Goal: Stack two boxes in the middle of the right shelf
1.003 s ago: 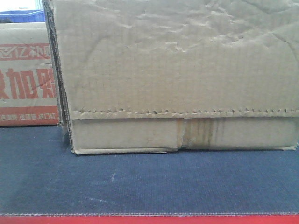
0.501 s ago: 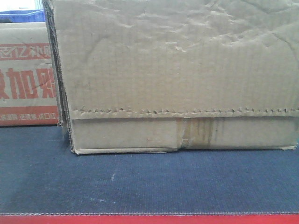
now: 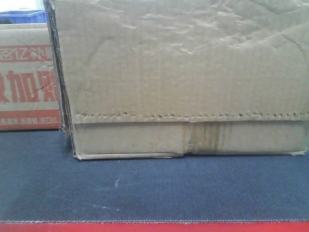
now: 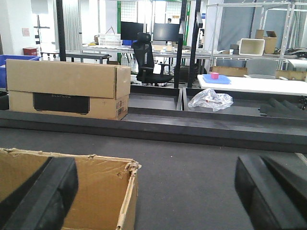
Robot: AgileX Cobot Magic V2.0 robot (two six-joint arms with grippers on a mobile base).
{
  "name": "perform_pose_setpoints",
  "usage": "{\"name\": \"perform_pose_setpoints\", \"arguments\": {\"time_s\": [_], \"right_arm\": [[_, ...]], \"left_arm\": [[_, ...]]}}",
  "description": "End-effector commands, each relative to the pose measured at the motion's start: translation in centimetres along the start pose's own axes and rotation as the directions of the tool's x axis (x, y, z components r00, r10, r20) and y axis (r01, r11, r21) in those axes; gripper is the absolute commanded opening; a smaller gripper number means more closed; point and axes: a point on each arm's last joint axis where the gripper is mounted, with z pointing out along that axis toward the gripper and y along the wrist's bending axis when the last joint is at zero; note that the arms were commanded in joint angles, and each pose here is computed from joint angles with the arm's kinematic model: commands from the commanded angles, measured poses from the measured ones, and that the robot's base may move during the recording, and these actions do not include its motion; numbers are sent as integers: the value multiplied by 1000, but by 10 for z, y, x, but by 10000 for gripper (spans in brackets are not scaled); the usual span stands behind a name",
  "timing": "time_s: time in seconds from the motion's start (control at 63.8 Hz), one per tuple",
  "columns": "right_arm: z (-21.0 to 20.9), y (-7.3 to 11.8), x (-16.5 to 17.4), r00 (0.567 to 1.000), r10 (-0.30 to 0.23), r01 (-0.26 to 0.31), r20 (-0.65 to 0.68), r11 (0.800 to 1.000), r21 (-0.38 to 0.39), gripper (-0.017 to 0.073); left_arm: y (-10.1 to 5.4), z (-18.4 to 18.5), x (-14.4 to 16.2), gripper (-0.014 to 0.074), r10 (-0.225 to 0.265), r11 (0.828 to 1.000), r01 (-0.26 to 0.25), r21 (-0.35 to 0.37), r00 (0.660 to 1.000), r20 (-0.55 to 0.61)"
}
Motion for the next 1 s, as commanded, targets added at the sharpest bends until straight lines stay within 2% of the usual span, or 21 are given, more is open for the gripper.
{"name": "perform_pose_setpoints", "arguments": {"time_s": [0.0,0.094,0.298,0.407,0.517,0.58,0.674,0.736,0.783,0.877,0.924,0.987], "right_arm": [[-1,0,-2,1000,-16,16,10,1000,4,570],[-1,0,-2,1000,-16,16,8,1000,3,570],[-1,0,-1,1000,-16,16,-4,1000,2,570],[-1,0,-1,1000,-16,16,-6,1000,1,570],[-1,0,-1,1000,-16,16,-6,1000,1,570],[-1,0,-1,1000,-16,16,-6,1000,1,570],[-1,0,-1,1000,-16,16,-6,1000,1,570],[-1,0,-1,1000,-16,16,-6,1000,1,570],[-1,0,-1,1000,-16,16,-6,1000,1,570],[-1,0,-1,1000,-16,16,-6,1000,1,570],[-1,0,-1,1000,-16,16,-6,1000,1,570],[-1,0,-1,1000,-16,16,-6,1000,1,570]], "left_arm": [[0,-3,-3,115,-3,1000,3,1,1000,31],[0,-3,-3,-116,-3,1000,3,2,1000,27],[-1,-18,0,-111,-5,1000,5,0,999,40],[-2,-47,2,-111,-29,999,33,-31,994,108],[-3,-88,2,-111,-55,996,69,-56,975,217],[-6,-117,2,-111,-90,992,111,-53,950,299],[-12,-165,4,-111,-138,987,160,-13,888,438],[-20,-199,7,-111,-152,987,158,34,835,529],[-26,-218,8,-111,-180,984,157,89,795,579],[-45,-251,9,-111,-203,975,90,203,729,653],[-58,-262,8,-111,-203,967,38,251,709,675],[-78,-272,9,-111,-184,957,-31,287,699,691]]}}
